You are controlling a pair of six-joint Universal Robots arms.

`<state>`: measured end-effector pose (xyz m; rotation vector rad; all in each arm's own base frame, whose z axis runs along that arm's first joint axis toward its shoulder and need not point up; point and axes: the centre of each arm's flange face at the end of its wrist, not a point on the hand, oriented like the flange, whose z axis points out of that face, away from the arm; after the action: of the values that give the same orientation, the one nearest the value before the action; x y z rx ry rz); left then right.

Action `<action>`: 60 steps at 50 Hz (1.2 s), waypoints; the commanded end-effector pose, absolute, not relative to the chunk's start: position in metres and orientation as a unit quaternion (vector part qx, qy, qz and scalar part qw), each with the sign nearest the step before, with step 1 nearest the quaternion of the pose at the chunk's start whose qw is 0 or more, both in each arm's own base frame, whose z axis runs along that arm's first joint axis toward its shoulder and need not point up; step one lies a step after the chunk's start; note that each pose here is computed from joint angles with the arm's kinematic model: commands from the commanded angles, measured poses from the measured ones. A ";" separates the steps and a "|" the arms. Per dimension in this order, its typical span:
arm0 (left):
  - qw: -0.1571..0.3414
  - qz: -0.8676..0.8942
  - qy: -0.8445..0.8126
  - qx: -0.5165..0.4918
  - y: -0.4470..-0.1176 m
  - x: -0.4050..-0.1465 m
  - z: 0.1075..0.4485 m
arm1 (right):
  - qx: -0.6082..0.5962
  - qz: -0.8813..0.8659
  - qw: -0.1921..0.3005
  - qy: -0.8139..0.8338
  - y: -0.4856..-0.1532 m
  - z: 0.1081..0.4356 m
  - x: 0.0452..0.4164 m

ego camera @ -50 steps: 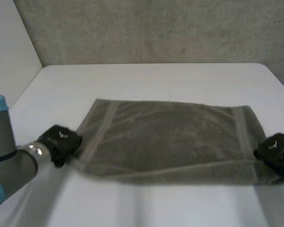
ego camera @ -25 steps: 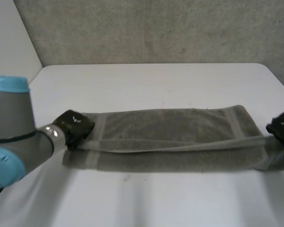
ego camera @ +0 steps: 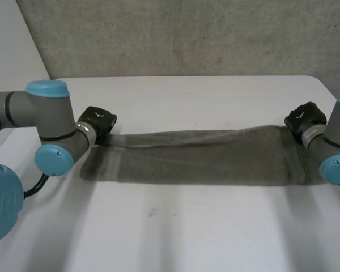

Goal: Fold the laundry

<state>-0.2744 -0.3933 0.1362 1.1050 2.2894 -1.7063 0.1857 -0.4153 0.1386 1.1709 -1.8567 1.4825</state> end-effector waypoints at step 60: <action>-0.031 -0.689 0.698 0.193 -0.286 -0.231 0.219 | 0.329 0.539 0.093 -0.770 -0.321 0.175 0.123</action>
<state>-0.2342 -0.2854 0.2283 0.6395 2.2045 -2.2228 0.1249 -0.3197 0.2065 0.9733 -2.3362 1.5347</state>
